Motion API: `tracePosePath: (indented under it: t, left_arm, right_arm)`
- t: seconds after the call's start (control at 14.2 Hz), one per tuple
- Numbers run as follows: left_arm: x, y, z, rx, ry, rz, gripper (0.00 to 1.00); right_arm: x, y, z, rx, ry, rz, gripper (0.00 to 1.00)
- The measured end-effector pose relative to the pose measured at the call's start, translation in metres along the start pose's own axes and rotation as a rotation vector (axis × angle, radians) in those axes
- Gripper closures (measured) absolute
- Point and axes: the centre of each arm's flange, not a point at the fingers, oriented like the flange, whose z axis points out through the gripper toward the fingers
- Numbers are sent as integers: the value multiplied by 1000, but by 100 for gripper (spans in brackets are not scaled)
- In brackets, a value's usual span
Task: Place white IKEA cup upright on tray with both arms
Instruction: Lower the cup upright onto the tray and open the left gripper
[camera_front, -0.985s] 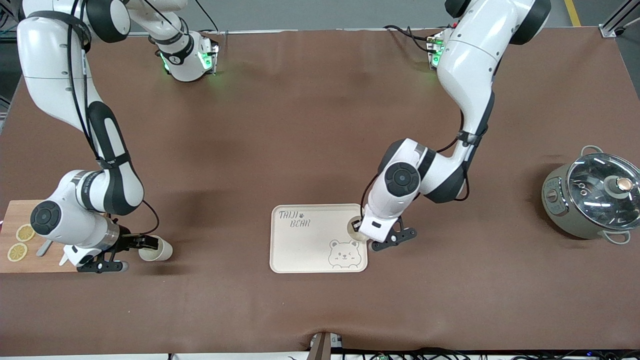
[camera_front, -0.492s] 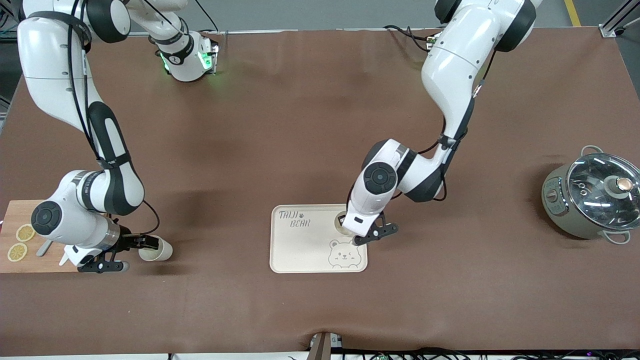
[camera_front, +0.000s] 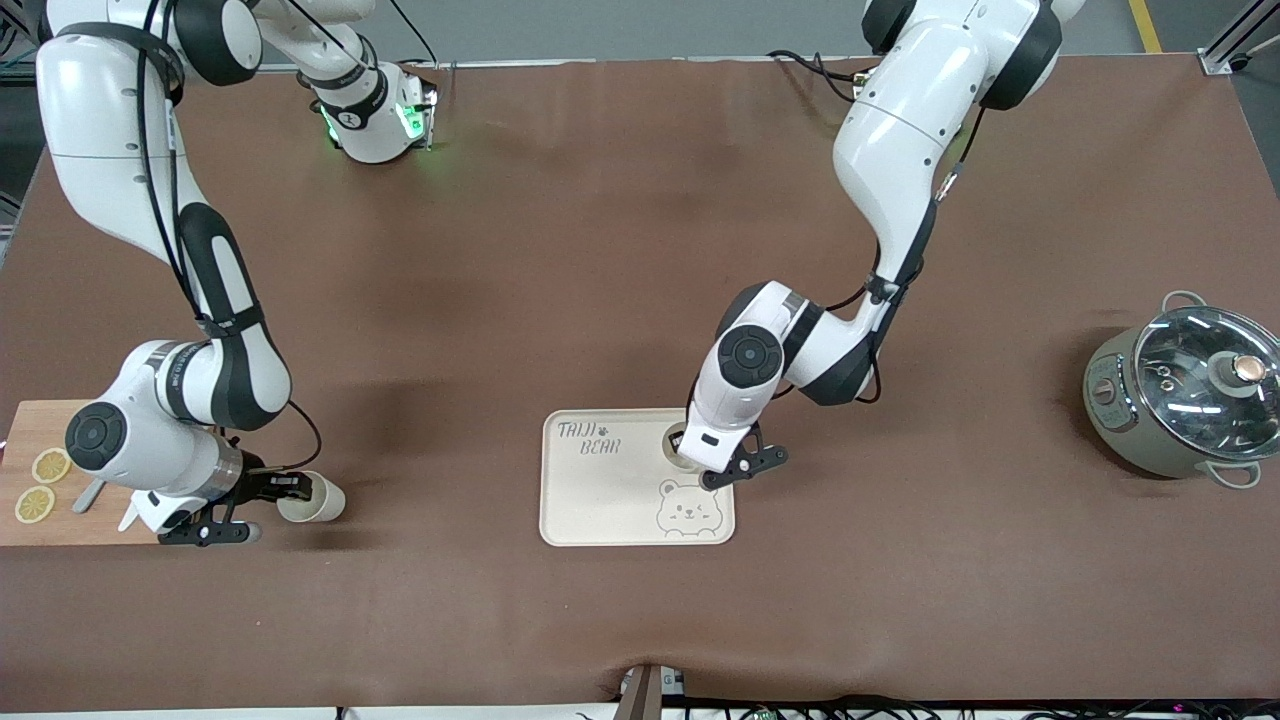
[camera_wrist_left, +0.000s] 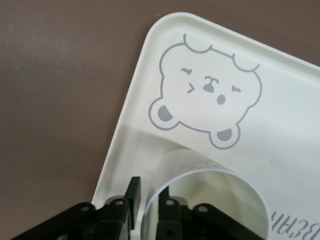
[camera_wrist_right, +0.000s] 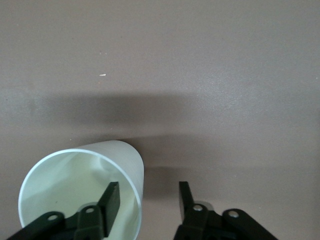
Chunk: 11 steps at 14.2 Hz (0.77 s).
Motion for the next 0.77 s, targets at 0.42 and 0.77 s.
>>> tracePosePath:
  t: [0.42, 0.77]
  left_arm:
    - [7, 1, -23, 41, 18, -45, 12]
    - [40, -21, -110, 67, 18, -67, 0]
  right_arm:
    - [1, -1, -1, 2, 2, -1, 96]
    - [1, -2, -2, 2, 4, -2, 96]
